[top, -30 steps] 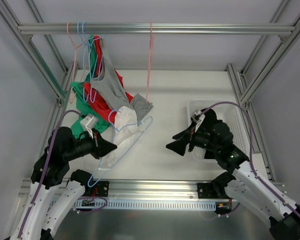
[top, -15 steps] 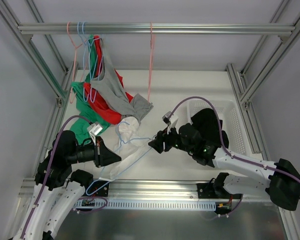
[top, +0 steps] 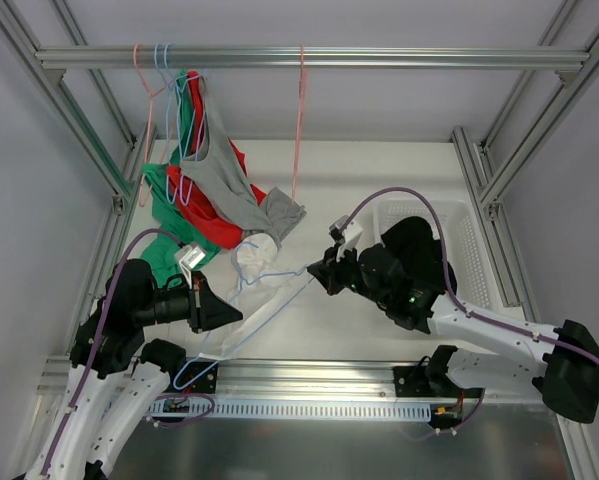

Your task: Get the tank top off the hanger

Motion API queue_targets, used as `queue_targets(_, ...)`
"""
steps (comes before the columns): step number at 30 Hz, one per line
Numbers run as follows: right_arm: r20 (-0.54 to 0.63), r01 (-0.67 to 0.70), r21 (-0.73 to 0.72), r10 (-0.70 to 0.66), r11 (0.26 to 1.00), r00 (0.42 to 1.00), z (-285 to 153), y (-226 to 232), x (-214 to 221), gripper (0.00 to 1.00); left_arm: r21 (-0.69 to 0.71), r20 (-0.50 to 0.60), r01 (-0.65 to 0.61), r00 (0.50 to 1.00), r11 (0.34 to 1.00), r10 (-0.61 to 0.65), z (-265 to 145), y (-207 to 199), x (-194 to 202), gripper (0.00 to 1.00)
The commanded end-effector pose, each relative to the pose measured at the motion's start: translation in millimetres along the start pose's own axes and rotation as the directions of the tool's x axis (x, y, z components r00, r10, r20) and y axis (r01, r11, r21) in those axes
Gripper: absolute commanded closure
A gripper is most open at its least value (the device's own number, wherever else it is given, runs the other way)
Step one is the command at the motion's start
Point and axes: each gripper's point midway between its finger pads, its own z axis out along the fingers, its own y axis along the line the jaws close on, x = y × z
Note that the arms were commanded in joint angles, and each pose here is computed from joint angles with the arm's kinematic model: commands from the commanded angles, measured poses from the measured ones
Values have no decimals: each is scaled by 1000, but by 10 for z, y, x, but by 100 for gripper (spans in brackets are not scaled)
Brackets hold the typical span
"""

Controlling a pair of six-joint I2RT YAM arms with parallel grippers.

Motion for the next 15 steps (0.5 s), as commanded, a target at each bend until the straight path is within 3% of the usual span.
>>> queue_targets(1,129,15,84,-26,996,991,-150,-100,-418,100,46,27,-34,999,998,32,-53,-180,-110,100)
queue_targets(5,161,-24,324,-30,946,987,-370,-578,-699,100,114,6,-57,998,992,57,-95,-338,-105,100)
queue_targets(7,107,-38,425,-8,904,994,-475,-899,-691,100,146,12,-81,997,986,80,-139,-445,-135,100)
queue_targets(10,80,-66,510,29,857,996,-603,-1192,-778,100,156,95,-166,984,974,152,-267,-692,-379,100)
queue_targets(12,130,-88,403,39,911,991,-690,-982,-1010,100,164,190,-232,961,959,200,-390,-938,-624,100)
queue_targets(13,149,-91,336,43,937,988,-745,-842,-1118,100,183,283,-326,921,928,268,-448,-1115,-840,100)
queue_targets(15,247,-92,243,30,966,969,-1056,-556,-1558,100,214,380,-353,889,911,255,-483,-1297,-1121,100)
